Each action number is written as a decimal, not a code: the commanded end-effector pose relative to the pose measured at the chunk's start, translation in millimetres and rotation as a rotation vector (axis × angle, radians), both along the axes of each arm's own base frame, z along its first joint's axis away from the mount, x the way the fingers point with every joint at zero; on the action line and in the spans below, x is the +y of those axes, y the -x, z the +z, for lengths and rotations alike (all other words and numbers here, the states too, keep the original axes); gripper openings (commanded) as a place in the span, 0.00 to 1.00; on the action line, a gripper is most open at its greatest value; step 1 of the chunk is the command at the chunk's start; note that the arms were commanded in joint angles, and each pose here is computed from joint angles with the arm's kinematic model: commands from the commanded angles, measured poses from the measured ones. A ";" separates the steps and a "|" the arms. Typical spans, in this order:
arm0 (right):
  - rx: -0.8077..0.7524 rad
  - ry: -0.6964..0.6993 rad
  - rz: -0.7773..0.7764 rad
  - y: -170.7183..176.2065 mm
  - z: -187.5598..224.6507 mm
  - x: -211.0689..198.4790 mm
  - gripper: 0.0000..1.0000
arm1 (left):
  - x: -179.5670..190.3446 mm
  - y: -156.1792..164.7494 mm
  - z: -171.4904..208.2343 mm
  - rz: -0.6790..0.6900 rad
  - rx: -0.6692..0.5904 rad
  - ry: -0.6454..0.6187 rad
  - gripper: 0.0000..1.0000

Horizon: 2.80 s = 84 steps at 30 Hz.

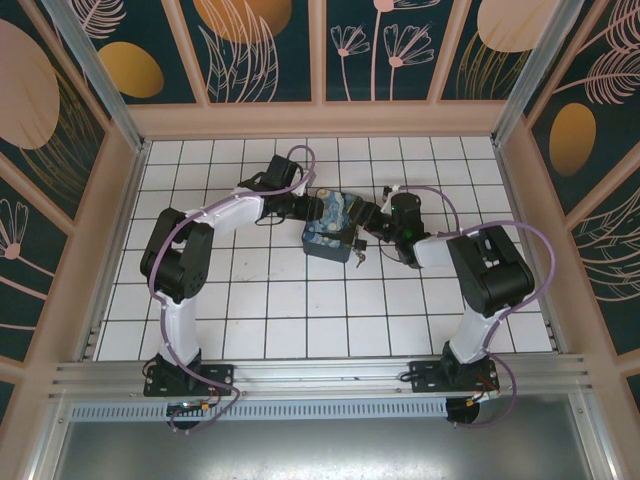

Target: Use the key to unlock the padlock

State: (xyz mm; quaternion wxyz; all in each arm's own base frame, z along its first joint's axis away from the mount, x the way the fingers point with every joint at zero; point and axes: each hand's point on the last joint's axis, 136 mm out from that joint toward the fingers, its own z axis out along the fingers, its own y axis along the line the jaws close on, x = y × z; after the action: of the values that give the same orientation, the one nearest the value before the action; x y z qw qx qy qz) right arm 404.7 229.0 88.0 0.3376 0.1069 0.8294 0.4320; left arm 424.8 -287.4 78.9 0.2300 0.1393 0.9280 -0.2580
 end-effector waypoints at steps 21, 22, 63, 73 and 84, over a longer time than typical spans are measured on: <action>-0.165 -0.206 0.181 23.0 100.0 73.5 0.33 | 13.6 48.6 -54.3 -0.014 0.219 0.050 0.42; -0.168 -0.206 0.189 24.9 103.9 76.6 0.33 | 10.4 50.2 -49.0 -0.022 0.221 0.077 0.42; -0.094 0.177 0.130 34.8 110.4 -28.9 0.51 | -1.8 54.3 32.5 0.025 0.113 0.209 0.70; -0.096 0.170 0.257 26.2 85.0 -31.2 0.54 | -15.5 27.8 65.2 0.062 -0.009 0.095 0.79; -0.098 0.140 0.318 31.8 74.6 -27.4 0.47 | -14.9 20.1 28.8 0.087 0.011 -0.013 0.77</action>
State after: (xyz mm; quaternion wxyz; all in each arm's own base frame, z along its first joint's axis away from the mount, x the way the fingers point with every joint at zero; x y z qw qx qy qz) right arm 376.6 196.1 148.3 0.3014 -0.0473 0.8615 0.4058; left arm 405.2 -314.2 130.3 0.2524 0.0973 0.9203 -0.2828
